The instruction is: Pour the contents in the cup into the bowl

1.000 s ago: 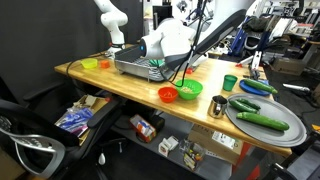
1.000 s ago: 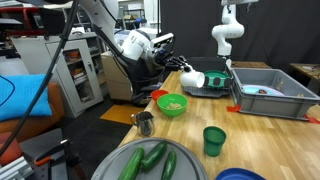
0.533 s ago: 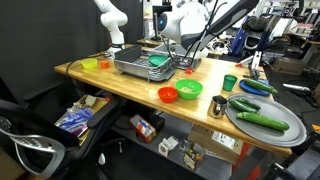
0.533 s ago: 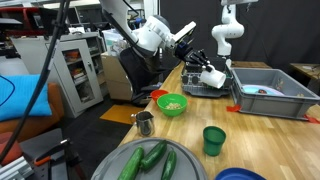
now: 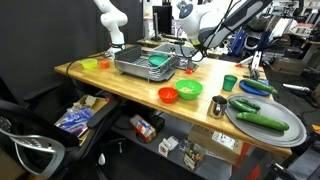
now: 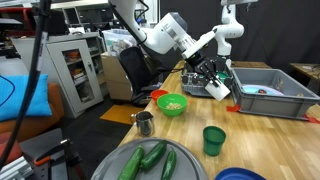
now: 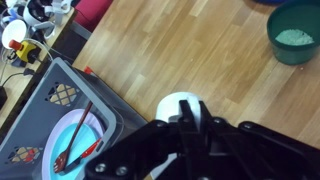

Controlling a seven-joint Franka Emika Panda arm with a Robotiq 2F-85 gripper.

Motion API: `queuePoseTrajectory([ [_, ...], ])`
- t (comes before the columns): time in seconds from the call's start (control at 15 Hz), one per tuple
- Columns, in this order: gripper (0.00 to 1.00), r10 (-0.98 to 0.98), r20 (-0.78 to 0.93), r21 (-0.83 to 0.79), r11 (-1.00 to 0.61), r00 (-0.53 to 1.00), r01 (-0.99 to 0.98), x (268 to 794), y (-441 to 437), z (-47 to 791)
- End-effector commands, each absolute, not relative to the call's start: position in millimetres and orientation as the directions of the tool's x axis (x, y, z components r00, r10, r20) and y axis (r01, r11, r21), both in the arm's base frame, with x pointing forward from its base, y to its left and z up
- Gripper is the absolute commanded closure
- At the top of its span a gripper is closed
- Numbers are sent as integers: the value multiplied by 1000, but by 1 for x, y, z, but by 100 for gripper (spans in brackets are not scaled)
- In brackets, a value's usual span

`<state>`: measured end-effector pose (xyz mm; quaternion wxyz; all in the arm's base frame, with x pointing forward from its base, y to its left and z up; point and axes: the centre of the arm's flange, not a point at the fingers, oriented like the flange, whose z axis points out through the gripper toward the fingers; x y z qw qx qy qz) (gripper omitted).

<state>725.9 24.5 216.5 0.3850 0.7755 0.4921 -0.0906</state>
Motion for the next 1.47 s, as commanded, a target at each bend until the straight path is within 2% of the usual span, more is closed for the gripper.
queuePoseTrajectory([
  [0.0,98,752,-350,510,-347,558,787,701,-1,226],
  [0.47,98,744,-18,388,-610,668,691,686,-26,203],
  [0.8,98,651,225,247,-758,725,604,678,-26,179],
  [1.2,98,496,462,41,-840,735,542,671,-19,163],
  [1.4,98,473,462,26,-853,750,521,670,-21,159],
])
